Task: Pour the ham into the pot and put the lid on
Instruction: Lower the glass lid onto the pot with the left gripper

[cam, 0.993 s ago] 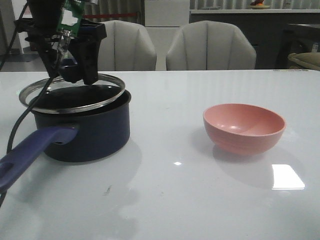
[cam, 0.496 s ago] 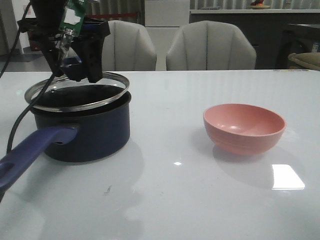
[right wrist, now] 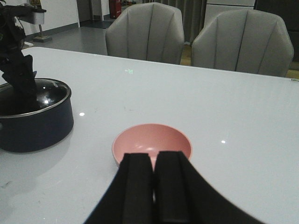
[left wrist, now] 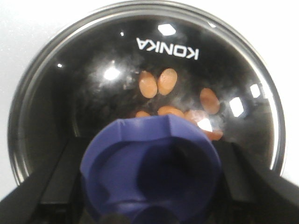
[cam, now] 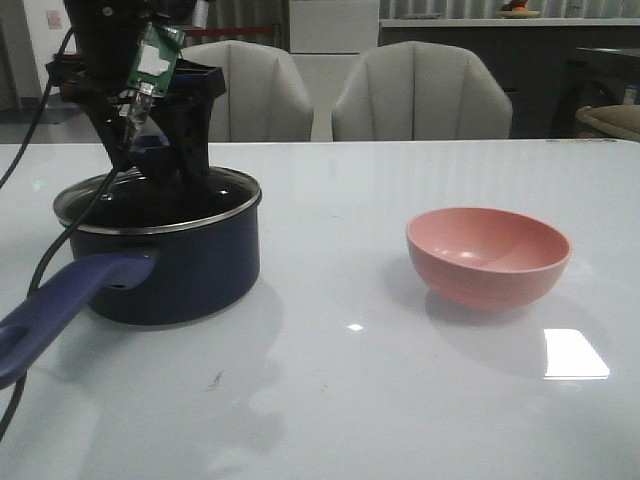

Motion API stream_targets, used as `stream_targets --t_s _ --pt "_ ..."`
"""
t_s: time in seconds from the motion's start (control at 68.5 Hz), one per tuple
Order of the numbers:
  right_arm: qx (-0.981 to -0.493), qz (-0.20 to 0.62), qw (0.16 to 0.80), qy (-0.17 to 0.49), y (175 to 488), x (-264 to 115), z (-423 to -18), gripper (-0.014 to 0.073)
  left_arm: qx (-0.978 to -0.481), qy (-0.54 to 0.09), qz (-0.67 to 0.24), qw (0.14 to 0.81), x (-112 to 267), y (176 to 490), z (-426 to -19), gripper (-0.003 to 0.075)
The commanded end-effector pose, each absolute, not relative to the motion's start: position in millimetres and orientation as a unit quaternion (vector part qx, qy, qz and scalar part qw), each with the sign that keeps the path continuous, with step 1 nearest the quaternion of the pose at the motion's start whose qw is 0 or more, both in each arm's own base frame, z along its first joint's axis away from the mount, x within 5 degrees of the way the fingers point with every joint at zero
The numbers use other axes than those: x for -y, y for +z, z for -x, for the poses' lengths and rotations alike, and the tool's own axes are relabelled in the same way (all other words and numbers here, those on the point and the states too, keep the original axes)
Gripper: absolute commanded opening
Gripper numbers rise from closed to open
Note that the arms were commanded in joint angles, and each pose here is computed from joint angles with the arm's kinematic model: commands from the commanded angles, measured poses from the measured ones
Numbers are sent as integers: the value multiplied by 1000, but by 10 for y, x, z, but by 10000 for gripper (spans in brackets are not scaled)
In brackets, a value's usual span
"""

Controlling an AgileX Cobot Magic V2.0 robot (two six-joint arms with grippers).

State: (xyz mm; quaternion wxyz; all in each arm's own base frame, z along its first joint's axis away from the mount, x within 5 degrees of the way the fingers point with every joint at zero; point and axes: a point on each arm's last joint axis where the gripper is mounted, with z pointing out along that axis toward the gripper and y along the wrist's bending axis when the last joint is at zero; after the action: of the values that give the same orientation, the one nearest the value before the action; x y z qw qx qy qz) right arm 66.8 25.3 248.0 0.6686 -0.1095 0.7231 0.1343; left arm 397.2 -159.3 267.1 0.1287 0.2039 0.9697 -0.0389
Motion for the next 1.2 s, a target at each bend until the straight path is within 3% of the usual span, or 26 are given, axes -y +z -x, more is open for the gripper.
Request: stream_targets --t_s 0.0,0.175,0.409,0.496,0.993,1.183 --pt "-691 97 705 127 2638 -227 -677 157 -964 -47 -203 162 1616 2896 -3943 208" --pt "-691 97 705 127 2638 -227 -677 157 -963 -49 -202 170 1631 2864 -3976 240" --pt "-691 97 705 127 2638 -227 -677 157 -963 -50 -202 174 1633 2867 -3983 499" --pt "-691 97 705 127 2638 -227 -677 157 -962 -48 -202 179 1632 2870 -3992 553" --pt "-691 97 705 127 2638 -227 -677 157 -959 -50 -201 196 1641 2881 -4019 554" --pt "-691 97 705 127 2638 -227 -677 157 -954 -53 -200 218 1635 3061 -4008 554"
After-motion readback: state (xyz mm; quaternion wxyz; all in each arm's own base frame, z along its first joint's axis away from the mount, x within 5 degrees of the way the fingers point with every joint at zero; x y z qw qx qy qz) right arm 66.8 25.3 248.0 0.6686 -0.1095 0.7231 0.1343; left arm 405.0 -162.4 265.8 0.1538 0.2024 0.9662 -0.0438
